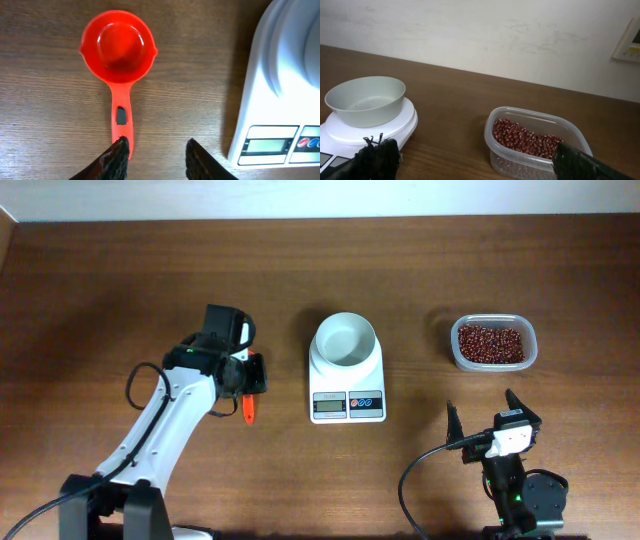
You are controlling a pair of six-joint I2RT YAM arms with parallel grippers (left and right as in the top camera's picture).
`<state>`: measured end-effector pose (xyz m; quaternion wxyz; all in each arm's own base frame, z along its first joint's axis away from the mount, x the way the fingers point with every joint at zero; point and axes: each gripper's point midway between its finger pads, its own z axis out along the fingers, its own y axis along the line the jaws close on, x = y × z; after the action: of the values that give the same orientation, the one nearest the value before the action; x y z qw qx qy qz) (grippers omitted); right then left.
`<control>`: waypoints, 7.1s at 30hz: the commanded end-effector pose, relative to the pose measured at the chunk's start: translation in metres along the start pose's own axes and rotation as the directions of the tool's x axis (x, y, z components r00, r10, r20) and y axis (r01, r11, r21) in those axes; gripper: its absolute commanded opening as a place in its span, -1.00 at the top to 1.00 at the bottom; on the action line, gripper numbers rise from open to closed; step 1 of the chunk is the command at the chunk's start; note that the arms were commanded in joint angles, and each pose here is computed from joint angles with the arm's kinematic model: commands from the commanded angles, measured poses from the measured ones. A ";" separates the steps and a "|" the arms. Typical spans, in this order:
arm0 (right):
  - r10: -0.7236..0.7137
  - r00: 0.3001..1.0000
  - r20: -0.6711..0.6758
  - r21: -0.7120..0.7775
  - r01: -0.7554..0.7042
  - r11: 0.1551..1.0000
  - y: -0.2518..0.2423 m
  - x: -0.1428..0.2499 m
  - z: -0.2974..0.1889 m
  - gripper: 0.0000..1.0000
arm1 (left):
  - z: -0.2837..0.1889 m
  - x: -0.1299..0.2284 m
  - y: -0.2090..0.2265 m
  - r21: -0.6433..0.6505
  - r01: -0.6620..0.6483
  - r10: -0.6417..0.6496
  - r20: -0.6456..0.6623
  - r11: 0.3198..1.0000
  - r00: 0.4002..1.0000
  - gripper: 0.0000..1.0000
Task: Scoop item into bowl and weigh 50g on scale
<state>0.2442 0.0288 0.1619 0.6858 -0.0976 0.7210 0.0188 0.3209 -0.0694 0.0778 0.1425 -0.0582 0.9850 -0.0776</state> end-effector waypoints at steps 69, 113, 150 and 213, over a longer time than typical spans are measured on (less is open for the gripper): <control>0.244 0.536 -0.808 -0.269 -0.705 0.656 0.156 -0.084 0.059 -0.56 | -0.079 -0.054 -0.126 0.573 0.729 -0.592 -0.458 0.375 0.664 1.00; 0.189 0.663 -0.724 -0.199 -0.462 0.864 0.157 -0.115 0.112 0.93 | -0.102 -0.040 -0.180 0.813 0.237 -0.220 -0.137 0.532 0.966 -0.61; 0.271 0.044 -0.961 0.254 -0.236 0.938 -0.092 0.078 0.131 0.92 | 0.001 0.018 -0.182 0.053 -0.827 0.799 0.231 0.560 0.555 1.00; 0.298 0.130 -0.946 0.264 -0.231 0.936 -0.102 0.018 0.149 -0.98 | 0.084 0.104 -0.192 -0.039 -0.980 0.979 -0.057 0.193 0.195 1.00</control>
<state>0.4055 -0.0493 0.1405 0.0474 0.0586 0.9954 0.0591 0.2771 -0.2824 0.0173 0.1755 0.5597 0.8061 0.0782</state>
